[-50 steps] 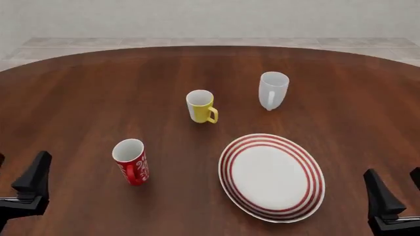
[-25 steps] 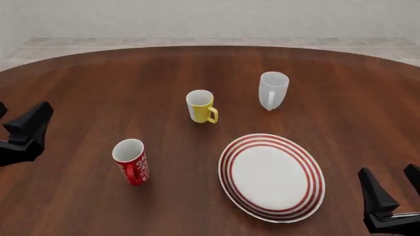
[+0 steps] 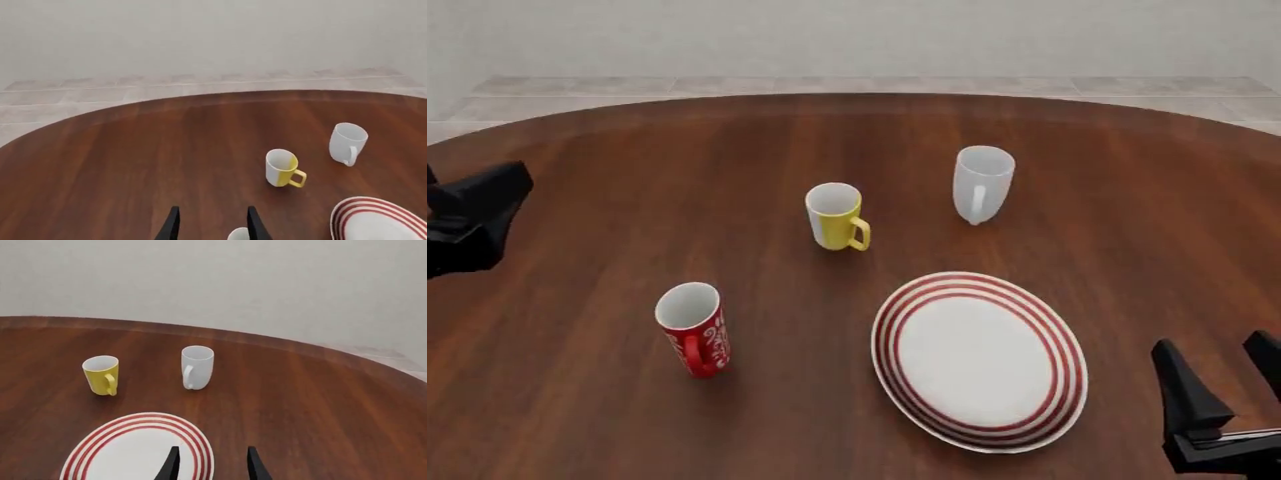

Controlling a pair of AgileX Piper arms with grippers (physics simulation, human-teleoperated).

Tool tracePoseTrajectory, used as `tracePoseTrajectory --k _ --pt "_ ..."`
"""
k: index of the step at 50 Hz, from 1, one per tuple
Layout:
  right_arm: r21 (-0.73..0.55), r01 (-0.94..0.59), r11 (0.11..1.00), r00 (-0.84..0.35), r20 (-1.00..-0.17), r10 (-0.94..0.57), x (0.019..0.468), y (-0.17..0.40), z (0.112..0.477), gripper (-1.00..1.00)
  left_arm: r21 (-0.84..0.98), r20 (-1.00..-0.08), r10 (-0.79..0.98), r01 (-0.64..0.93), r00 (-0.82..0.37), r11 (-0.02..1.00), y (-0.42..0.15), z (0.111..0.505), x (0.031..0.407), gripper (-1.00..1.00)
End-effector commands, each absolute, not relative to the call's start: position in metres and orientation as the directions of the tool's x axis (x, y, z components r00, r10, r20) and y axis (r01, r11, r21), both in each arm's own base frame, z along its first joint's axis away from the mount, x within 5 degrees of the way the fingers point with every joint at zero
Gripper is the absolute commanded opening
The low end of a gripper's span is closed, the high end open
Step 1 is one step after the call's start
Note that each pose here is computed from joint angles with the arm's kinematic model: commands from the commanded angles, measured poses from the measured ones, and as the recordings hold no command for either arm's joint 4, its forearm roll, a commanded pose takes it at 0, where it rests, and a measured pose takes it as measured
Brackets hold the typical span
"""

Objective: Pick up the red mug and put it on the plate

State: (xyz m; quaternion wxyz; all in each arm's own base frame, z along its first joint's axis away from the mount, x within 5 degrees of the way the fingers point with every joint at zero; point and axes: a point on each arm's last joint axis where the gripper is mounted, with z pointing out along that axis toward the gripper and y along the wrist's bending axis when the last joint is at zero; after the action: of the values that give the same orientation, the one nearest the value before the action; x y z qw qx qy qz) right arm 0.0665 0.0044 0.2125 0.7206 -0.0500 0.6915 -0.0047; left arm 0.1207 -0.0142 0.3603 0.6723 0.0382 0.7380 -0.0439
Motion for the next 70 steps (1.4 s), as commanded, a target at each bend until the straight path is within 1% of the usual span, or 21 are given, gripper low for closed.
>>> tracePoseTrajectory --k 1,3,10,11,13,14,17,27,40,58,70 --pt "-0.075 -0.061 0.995 0.043 -0.996 -0.073 0.067 0.004 0.212 1.00 -0.019 -0.980 0.021 0.197 -0.197 0.980 -0.028 0.372 0.139 1.00" --pt "-0.074 -0.061 0.995 0.044 -0.996 -0.071 0.066 0.004 0.212 1.00 -0.033 -0.974 0.011 0.192 -0.226 0.981 -0.030 0.380 0.145 1.00" --pt "-0.071 -0.059 0.996 0.044 -0.997 -0.069 0.066 0.004 0.212 1.00 -0.067 -0.944 0.001 0.196 -0.330 0.978 -0.037 0.362 0.167 1.00" --pt "-0.072 -0.059 0.996 0.044 -0.997 -0.069 0.066 0.004 0.212 1.00 -0.063 -0.944 0.009 0.207 -0.330 0.976 -0.039 0.348 0.166 1.00" --pt "-0.072 -0.059 0.996 0.044 -0.997 -0.069 0.066 0.004 0.212 1.00 -0.094 -0.926 -0.009 0.207 -0.377 0.974 -0.043 0.333 0.172 1.00" --pt "-0.072 -0.059 0.996 0.045 -0.997 -0.069 0.066 0.004 0.212 1.00 -0.094 -0.925 -0.003 0.220 -0.380 0.971 -0.046 0.348 0.174 1.00" --pt "-0.071 -0.058 0.996 0.045 -0.997 -0.068 0.066 0.004 0.212 1.00 -0.101 -0.918 -0.007 0.216 -0.397 0.971 -0.048 0.347 0.178 1.00" --pt "-0.072 -0.056 0.996 0.047 -0.996 -0.070 0.065 0.004 0.212 1.00 -0.131 -0.881 -0.026 0.190 -0.472 0.973 -0.051 0.323 0.194 1.00" --pt "-0.068 -0.057 0.996 0.047 -0.997 -0.066 0.065 0.004 0.213 1.00 -0.146 -0.843 -0.069 0.104 -0.534 0.984 -0.039 0.291 0.199 1.00" --pt "-0.061 -0.057 0.997 0.047 -0.997 -0.058 0.066 0.004 0.213 1.00 -0.167 -0.805 -0.067 0.117 -0.590 0.979 -0.051 0.262 0.209 1.00" --pt "-0.059 -0.060 0.996 0.042 -0.998 -0.056 0.069 0.004 0.213 1.00 -0.186 -0.789 -0.071 0.127 -0.610 0.974 -0.056 0.251 0.205 1.00"
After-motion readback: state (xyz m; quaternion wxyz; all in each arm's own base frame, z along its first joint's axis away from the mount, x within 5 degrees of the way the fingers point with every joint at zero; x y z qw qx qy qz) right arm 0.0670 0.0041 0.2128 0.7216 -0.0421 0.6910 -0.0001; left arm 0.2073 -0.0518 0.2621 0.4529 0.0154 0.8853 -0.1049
